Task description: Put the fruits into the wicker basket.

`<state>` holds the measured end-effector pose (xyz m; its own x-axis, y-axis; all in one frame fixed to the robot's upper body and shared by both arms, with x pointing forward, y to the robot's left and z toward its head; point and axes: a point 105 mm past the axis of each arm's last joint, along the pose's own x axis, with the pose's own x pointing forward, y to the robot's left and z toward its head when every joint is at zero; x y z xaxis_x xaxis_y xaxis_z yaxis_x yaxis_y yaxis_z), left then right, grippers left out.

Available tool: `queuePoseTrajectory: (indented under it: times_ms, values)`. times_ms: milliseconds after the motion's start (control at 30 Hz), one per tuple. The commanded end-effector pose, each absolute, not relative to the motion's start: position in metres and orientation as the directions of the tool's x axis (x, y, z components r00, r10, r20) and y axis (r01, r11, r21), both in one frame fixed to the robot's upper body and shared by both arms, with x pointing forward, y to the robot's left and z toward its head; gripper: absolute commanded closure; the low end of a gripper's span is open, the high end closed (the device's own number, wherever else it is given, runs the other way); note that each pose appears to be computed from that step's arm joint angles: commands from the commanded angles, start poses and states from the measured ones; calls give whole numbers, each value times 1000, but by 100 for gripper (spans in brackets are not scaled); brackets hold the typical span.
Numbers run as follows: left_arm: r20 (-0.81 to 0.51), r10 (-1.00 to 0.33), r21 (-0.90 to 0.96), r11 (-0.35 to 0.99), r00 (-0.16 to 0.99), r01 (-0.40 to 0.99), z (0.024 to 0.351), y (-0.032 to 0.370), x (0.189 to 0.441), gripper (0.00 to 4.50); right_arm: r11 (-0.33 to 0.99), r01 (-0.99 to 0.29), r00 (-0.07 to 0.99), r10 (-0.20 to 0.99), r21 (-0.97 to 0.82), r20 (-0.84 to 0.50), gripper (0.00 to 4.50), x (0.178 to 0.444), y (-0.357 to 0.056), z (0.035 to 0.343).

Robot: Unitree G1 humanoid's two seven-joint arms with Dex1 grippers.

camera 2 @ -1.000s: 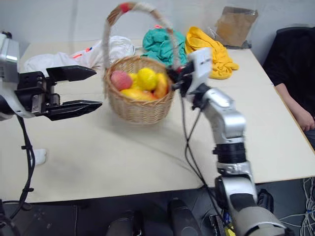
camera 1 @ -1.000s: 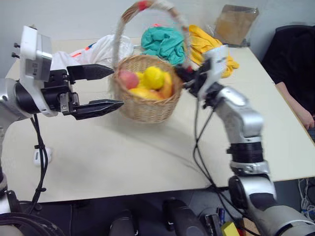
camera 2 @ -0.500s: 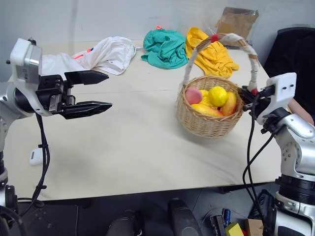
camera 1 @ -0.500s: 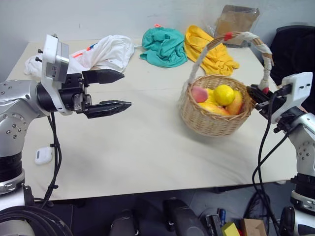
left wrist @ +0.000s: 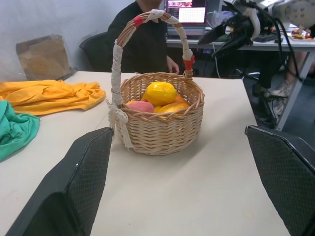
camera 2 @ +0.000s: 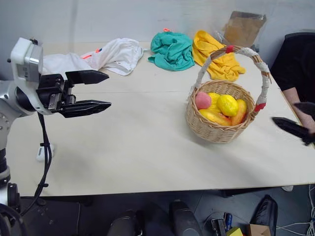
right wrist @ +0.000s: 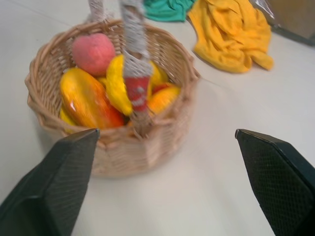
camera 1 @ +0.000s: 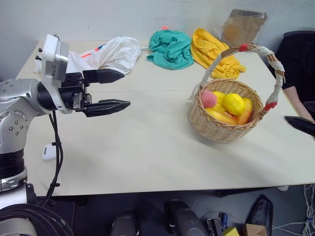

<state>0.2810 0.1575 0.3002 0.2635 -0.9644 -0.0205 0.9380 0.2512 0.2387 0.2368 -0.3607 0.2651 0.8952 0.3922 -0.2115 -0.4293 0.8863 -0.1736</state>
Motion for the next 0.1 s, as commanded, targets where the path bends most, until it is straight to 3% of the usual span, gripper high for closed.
queuePoseTrajectory:
  times_ms: [33, 100]
  values:
    - [-6, -963, 284, 257, 269, 924, 309, 164, 282, 0, 869, -468, 880, 441, -163, -175, 3, 208, -363, 297]
    - [5, -965, 290, 251, 261, 924, 311, 162, 285, 0, 857, -499, 860, 473, -125, -193, 3, 204, -357, 291]
